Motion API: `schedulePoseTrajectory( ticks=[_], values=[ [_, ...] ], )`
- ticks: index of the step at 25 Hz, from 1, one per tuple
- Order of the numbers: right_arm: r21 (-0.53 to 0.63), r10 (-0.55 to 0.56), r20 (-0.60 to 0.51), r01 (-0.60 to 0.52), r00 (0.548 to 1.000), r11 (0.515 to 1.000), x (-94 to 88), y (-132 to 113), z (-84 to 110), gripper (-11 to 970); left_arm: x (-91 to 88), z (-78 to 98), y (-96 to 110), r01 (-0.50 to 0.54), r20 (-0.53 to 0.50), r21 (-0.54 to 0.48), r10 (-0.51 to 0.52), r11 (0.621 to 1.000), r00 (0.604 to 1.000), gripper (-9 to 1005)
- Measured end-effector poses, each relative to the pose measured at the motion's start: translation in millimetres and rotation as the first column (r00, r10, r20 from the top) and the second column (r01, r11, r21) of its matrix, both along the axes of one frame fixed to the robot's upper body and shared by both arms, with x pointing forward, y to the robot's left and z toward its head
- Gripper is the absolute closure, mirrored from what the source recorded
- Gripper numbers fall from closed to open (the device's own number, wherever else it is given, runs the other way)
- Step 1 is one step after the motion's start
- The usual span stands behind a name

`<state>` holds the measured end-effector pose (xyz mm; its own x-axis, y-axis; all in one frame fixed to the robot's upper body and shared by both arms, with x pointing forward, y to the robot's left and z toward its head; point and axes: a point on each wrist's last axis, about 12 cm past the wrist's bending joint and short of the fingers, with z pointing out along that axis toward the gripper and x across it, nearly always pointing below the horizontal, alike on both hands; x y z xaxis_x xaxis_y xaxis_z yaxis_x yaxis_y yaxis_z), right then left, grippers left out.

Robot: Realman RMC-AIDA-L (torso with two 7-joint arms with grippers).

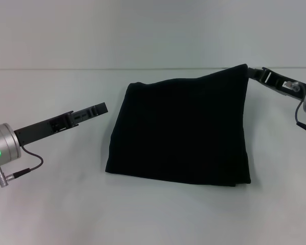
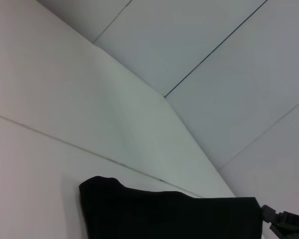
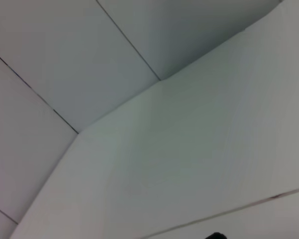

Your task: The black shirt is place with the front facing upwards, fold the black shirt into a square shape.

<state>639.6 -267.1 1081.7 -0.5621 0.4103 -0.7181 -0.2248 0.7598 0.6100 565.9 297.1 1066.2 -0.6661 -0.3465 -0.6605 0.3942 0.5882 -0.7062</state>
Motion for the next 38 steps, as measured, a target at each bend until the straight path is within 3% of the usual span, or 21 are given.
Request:
schedulePoseTrajectory(
  ticks=[7,15,19,21,24,30,32,38],
  values=[
    [-0.057,-0.058,-0.024,0.056,0.998,0.997,3.5,6.1,-8.2,885,0.6,0.4,-0.5,0.002,0.001,0.001,-0.002,1.000,1.000,59],
    [-0.095,-0.161,-0.062,0.155,0.985,0.983,0.2,-5.0,-20.5,863,0.5,0.1,-1.2,0.003,-0.008,-0.004,-0.003,1.000,1.000,59],
    [-0.047,-0.174,-0.042,0.172,0.984,0.984,-6.5,-14.7,-21.1,710,-0.1,-0.9,-2.2,0.003,-0.013,-0.008,-0.004,1.000,1.000,60],
    [-0.031,-0.118,0.002,0.118,0.993,0.993,-11.4,-15.6,-18.2,634,-0.5,-1.8,-3.3,0.001,-0.023,-0.019,-0.002,1.000,1.000,60],
    [-0.078,0.049,0.102,-0.041,0.994,0.996,-20.6,-10.2,-12.4,492,0.2,-1.4,-4.3,-0.003,-0.043,-0.036,0.001,0.999,0.999,60],
    [-0.283,0.316,0.181,-0.259,0.931,0.924,-44.6,5.4,-25.4,251,2.0,0.3,-3.3,-0.014,-0.082,-0.063,0.009,0.998,0.997,61],
    [-0.327,0.350,0.161,-0.285,0.923,0.901,-49.8,8.0,-33.0,178,2.1,0.3,-3.6,-0.017,-0.092,-0.071,0.010,0.997,0.996,61],
    [-0.365,0.343,0.075,-0.295,0.936,0.883,-64.2,3.8,-54.8,155,1.9,-0.6,-5.6,-0.021,-0.118,-0.092,0.010,0.995,0.993,62]
  ],
)
